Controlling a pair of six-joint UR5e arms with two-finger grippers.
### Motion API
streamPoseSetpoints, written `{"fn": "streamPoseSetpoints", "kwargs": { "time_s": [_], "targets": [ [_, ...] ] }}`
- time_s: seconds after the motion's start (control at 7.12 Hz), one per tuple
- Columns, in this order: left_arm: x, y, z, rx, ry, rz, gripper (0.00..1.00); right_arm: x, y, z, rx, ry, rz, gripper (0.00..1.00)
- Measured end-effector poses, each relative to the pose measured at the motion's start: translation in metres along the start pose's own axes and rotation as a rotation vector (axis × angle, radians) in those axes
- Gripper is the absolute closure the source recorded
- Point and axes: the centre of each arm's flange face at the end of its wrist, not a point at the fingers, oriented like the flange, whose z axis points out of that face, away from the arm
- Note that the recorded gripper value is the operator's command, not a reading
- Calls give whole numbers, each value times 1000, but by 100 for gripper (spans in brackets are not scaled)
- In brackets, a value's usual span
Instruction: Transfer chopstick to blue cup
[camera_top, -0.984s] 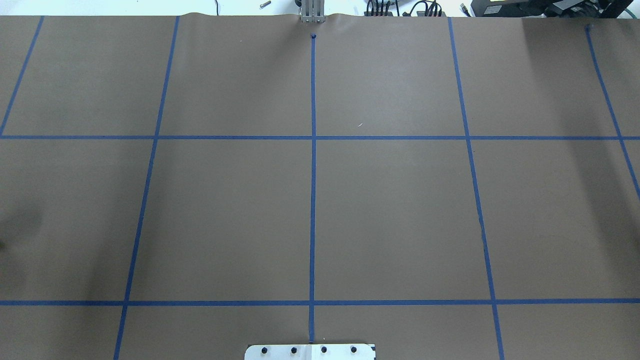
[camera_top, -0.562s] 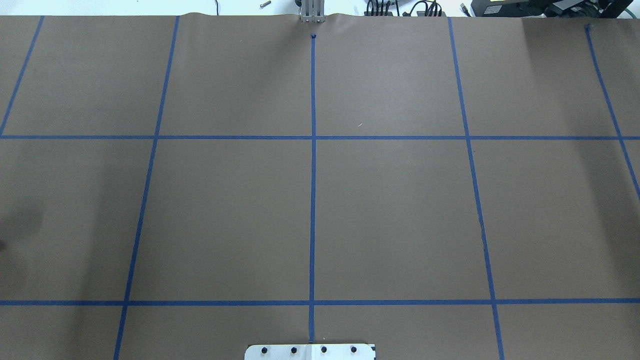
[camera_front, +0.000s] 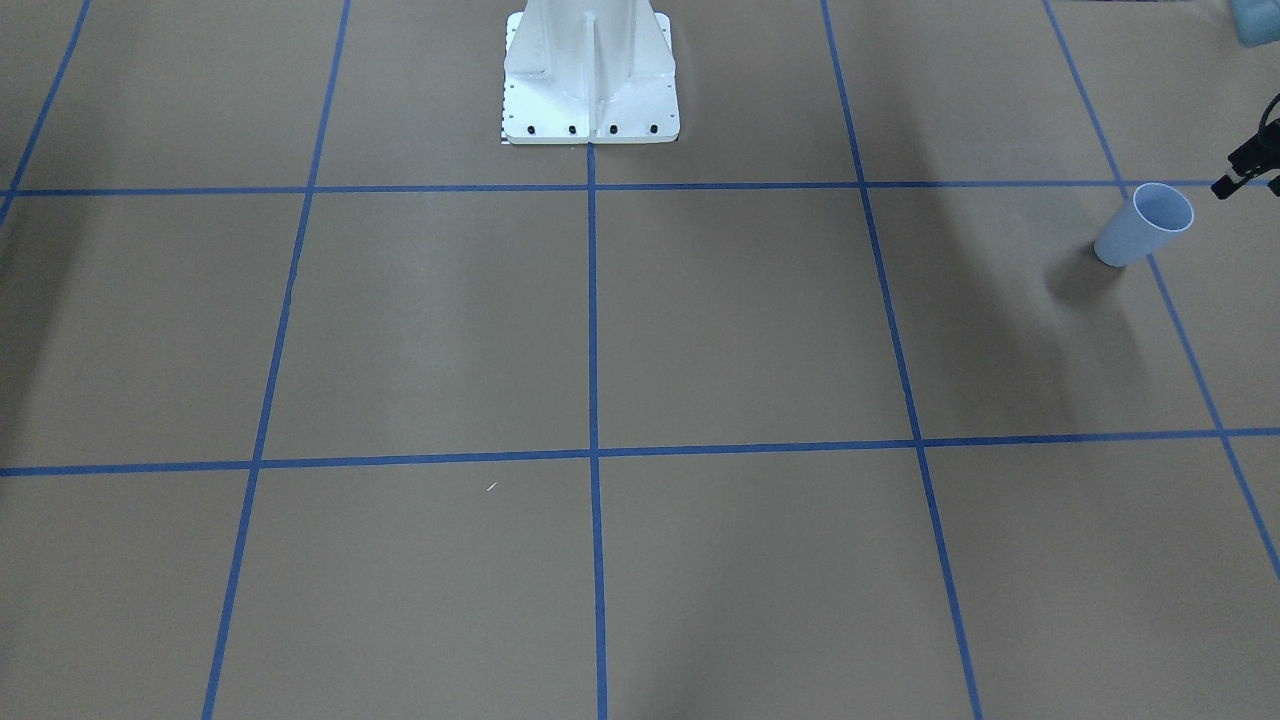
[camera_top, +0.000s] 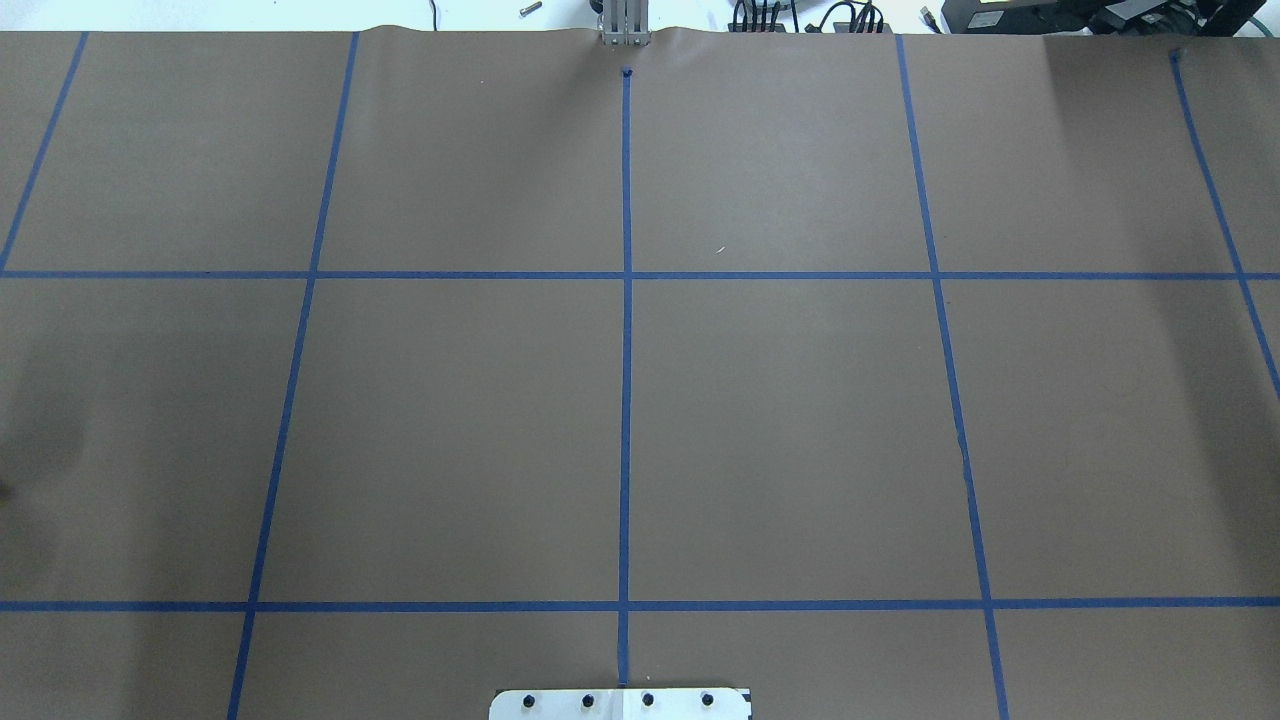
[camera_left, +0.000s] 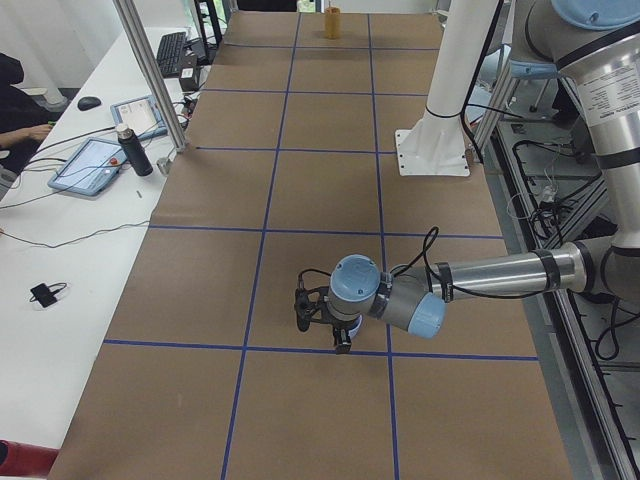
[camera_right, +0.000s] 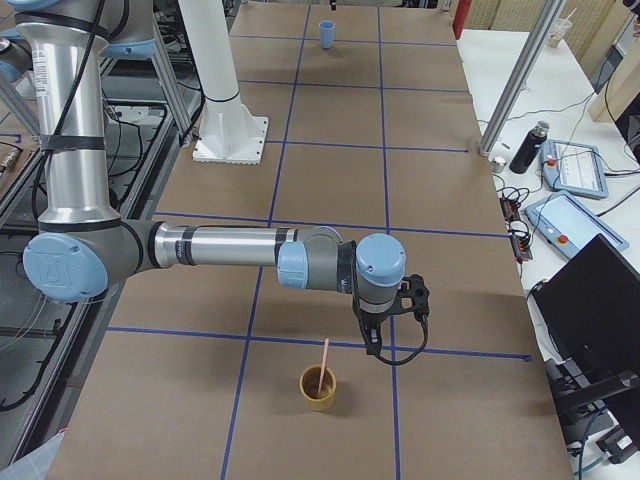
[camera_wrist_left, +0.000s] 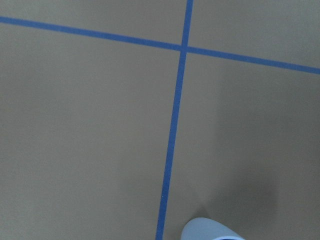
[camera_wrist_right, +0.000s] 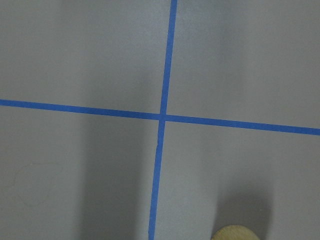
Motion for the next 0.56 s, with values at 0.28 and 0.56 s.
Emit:
{"fn": "streamPoseSetpoints", "kwargs": {
  "time_s": [0.28,0.56],
  "targets": [
    [1,3,20,-49,-9,3,1,-2,-1,0,2,-7,6,0],
    [1,-5,43,-90,-21,13,1,-7,-5,2,-5,-7,-2,0]
  ]
}}
